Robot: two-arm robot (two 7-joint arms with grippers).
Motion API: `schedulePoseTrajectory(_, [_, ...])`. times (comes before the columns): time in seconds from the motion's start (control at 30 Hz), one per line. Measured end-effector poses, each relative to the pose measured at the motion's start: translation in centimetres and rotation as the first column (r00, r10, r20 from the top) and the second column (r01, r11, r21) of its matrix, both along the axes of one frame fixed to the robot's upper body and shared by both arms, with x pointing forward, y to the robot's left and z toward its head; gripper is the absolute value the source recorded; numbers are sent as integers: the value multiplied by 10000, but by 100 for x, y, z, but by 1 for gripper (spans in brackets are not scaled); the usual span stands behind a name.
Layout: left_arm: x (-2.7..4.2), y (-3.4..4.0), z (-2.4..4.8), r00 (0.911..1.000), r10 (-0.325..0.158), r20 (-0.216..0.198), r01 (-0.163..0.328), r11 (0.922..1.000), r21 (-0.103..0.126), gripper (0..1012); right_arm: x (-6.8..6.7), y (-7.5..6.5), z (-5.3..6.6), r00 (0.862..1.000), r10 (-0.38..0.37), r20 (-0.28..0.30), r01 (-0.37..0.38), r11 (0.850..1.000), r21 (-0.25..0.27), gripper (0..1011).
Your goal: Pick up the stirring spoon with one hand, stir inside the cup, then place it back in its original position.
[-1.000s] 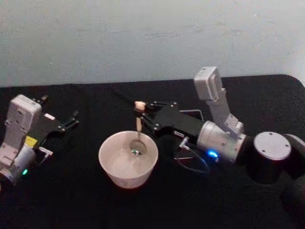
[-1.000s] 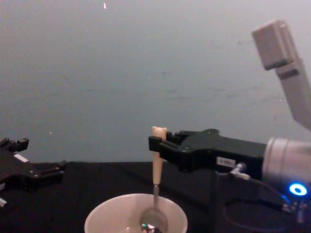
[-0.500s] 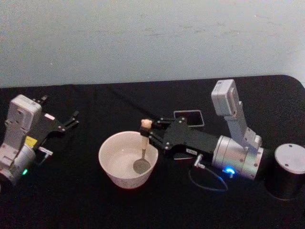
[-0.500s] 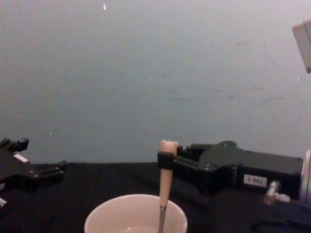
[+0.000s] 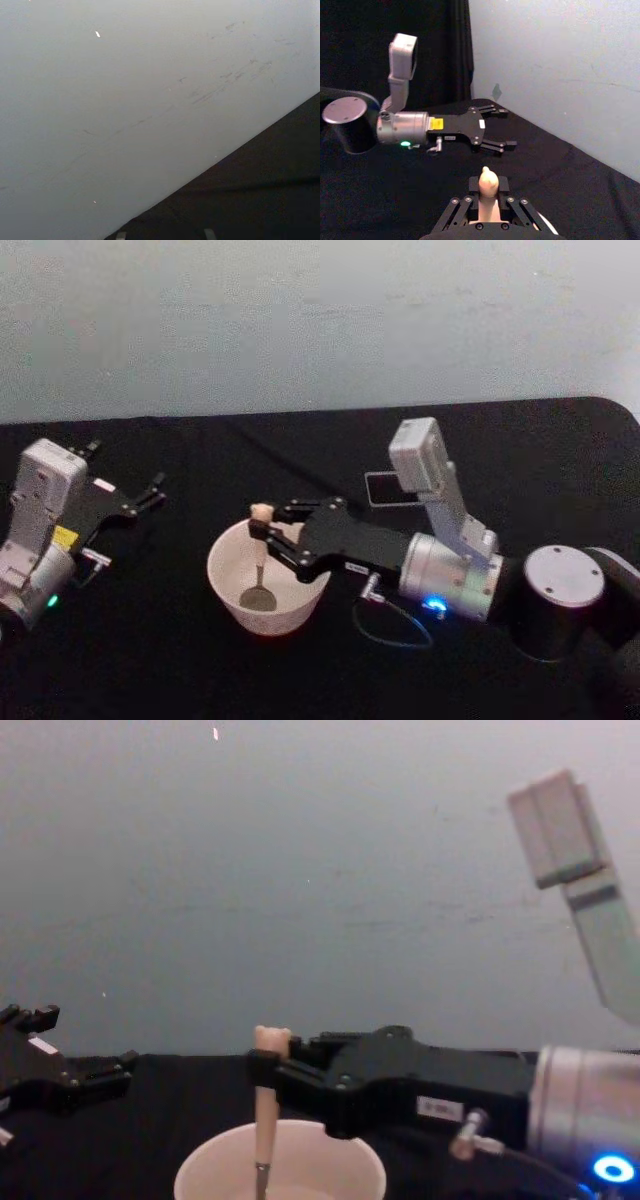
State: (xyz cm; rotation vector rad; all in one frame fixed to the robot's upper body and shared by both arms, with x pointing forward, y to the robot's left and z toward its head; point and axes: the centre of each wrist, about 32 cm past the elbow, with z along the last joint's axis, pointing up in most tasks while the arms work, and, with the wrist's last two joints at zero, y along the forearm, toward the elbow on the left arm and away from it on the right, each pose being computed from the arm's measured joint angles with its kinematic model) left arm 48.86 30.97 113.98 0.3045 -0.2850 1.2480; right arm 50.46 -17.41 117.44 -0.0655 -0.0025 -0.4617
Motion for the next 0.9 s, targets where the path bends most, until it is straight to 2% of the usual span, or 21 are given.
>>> schedulePoseTrajectory(0.23, [0, 0, 0, 10000, 0, 1, 0, 10000, 0, 1002, 152, 182, -14, 9992, -390, -96, 391, 9992, 54, 214])
schedulePoseTrajectory(0.47, [0, 0, 0, 10000, 0, 1, 0, 10000, 0, 1001, 287, 250, -24, 9953, -959, -103, 960, 9954, 37, 214])
schedulePoseTrajectory(0.67, [0, 0, 0, 10000, 0, 0, 0, 10000, 0, 1001, 347, 203, -3, 9901, -1406, -45, 1406, 9900, 128, 214])
schedulePoseTrajectory(0.9, [0, 0, 0, 10000, 1, 1, -1, 10000, 0, 1001, 304, -3, 32, 9868, -1617, 112, 1616, 9868, 99, 214])
